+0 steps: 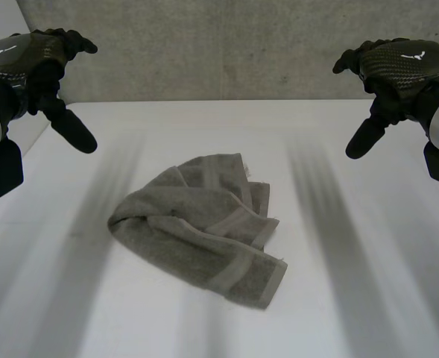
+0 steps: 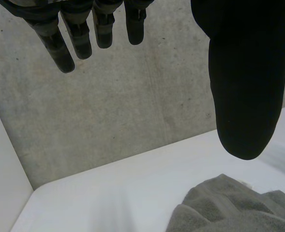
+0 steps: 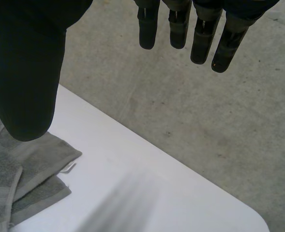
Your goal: Fold the towel.
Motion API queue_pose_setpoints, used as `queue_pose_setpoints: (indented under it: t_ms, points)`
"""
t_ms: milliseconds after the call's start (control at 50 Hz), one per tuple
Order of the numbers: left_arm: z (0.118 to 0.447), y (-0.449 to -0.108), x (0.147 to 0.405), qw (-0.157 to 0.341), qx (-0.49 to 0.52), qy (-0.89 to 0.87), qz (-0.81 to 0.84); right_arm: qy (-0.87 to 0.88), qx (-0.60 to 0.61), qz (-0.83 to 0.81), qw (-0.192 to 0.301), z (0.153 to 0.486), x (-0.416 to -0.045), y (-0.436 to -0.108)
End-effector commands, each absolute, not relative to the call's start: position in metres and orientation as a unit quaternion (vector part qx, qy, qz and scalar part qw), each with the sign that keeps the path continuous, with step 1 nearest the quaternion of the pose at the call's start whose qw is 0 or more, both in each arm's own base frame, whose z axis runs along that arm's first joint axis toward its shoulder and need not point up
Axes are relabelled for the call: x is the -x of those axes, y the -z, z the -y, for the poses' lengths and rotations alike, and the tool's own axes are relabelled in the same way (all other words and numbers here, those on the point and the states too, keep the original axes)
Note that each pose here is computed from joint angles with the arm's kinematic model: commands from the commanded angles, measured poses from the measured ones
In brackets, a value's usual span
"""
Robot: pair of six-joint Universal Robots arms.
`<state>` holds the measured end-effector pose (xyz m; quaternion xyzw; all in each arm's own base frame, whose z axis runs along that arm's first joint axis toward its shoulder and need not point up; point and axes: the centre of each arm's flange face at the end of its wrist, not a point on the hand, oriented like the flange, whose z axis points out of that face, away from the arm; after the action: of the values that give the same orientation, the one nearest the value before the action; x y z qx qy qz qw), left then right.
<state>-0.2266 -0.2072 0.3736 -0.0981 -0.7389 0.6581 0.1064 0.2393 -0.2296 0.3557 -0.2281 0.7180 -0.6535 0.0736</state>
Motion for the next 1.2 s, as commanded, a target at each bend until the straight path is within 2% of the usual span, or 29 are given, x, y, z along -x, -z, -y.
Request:
queue_pose_setpoints:
  t_ms: [20,260,420,460,600,640,660,680,760,780,860,900,980,1120,1200]
  points:
    - [0.206,-0.372,0.227,0.107,0.101,-0.655,0.741,0.651,0.234,-0.718,0.079,0.229,-0.241,-0.355]
    - [0.215,-0.357,0.235,0.110,0.112,-0.646,0.747,0.632,0.250,-0.728,0.089,0.232,-0.249,-0.340]
    - [0.245,-0.311,0.264,0.141,0.176,-0.621,0.750,0.587,0.338,-0.732,0.075,0.230,-0.271,-0.304]
    - [0.261,-0.285,0.275,0.132,0.210,-0.606,0.756,0.578,0.350,-0.733,0.073,0.229,-0.276,-0.297]
    - [0.296,-0.240,0.297,0.095,0.272,-0.585,0.759,0.536,0.367,-0.756,0.079,0.228,-0.282,-0.266]
    - [0.304,-0.226,0.302,0.088,0.284,-0.577,0.761,0.508,0.385,-0.762,0.114,0.215,-0.295,-0.247]
    - [0.311,-0.214,0.307,0.081,0.296,-0.571,0.762,0.508,0.385,-0.762,0.114,0.215,-0.295,-0.247]
    - [0.311,-0.214,0.307,0.081,0.296,-0.571,0.762,0.494,0.385,-0.766,0.141,0.209,-0.302,-0.238]
    - [0.328,-0.183,0.317,0.068,0.327,-0.557,0.760,0.452,0.332,-0.800,0.211,0.208,-0.317,-0.203]
    - [0.332,-0.174,0.321,0.069,0.340,-0.555,0.756,0.452,0.332,-0.801,0.211,0.208,-0.317,-0.203]
    - [0.336,-0.161,0.327,0.072,0.364,-0.549,0.749,0.415,0.281,-0.830,0.244,0.209,-0.329,-0.167]
    - [0.338,-0.157,0.329,0.071,0.374,-0.548,0.745,0.410,0.275,-0.832,0.251,0.208,-0.334,-0.159]
    - [0.340,-0.142,0.330,0.060,0.393,-0.538,0.743,0.415,0.267,-0.834,0.247,0.212,-0.340,-0.141]
    - [0.339,-0.137,0.328,0.042,0.409,-0.534,0.739,0.461,0.251,-0.825,0.211,0.220,-0.344,-0.135]
    - [0.347,-0.155,0.328,0.027,0.394,-0.564,0.725,0.507,0.236,-0.802,0.212,0.232,-0.347,-0.151]
